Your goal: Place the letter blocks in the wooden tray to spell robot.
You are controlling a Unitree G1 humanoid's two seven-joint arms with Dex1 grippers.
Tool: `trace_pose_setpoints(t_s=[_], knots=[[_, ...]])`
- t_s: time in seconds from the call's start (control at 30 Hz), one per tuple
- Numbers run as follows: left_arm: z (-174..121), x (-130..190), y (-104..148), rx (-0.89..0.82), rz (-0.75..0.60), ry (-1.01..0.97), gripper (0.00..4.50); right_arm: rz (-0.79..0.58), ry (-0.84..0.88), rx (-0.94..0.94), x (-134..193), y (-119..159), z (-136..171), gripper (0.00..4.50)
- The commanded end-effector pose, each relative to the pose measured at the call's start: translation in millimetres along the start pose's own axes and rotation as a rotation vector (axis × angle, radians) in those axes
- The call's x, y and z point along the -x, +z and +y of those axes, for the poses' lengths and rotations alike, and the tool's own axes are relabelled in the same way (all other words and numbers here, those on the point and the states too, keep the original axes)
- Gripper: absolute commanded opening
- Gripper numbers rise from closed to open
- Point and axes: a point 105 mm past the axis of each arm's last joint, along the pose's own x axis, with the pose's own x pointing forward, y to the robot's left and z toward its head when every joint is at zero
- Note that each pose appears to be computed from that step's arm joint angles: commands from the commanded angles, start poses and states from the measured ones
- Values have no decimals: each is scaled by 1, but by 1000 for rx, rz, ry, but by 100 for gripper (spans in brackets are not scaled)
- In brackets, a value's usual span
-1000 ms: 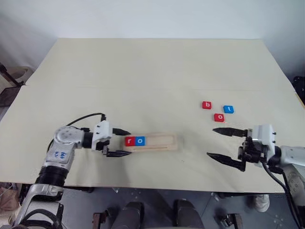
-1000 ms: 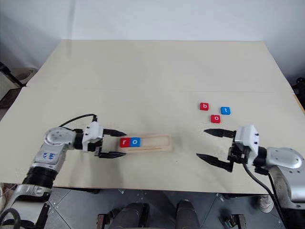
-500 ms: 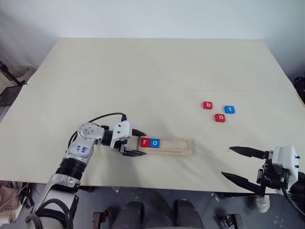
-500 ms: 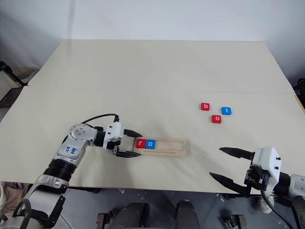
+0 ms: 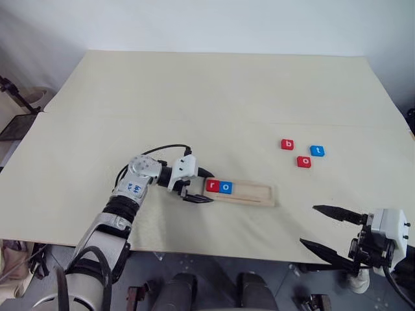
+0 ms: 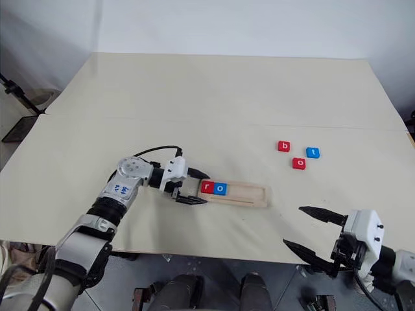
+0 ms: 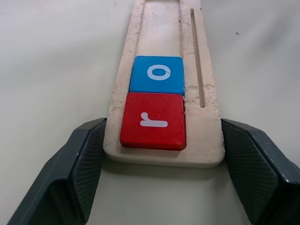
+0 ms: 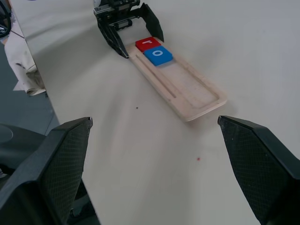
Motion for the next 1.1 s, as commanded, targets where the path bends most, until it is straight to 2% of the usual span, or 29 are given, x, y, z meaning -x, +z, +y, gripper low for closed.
trace_pose_setpoints(t_s=[0.03,0.13,0.2,0.27,0.47,0.7,0.8,1.0,1.1], knots=[[-4,-8,-9,29,31,-19,345,-25,-39,46,5,9,-1,450],[-4,-9,-7,38,22,-25,345,-28,-52,47,6,9,-1,450],[-4,-7,-3,54,-7,-20,419,-30,-68,53,7,8,-4,450],[-4,-4,2,51,-41,-15,446,-34,-90,61,8,7,-8,450],[4,39,13,20,-154,127,446,-104,-317,54,24,8,-36,450],[-11,97,4,-9,-170,318,446,-156,-610,-31,32,4,-81,450],[-21,103,1,-5,-159,361,446,-168,-694,-33,26,5,-96,450],[-41,100,8,51,-236,363,446,-163,-638,-64,2,17,-112,450],[-45,95,17,52,-271,349,446,-71,-646,-80,-8,19,-130,450]])
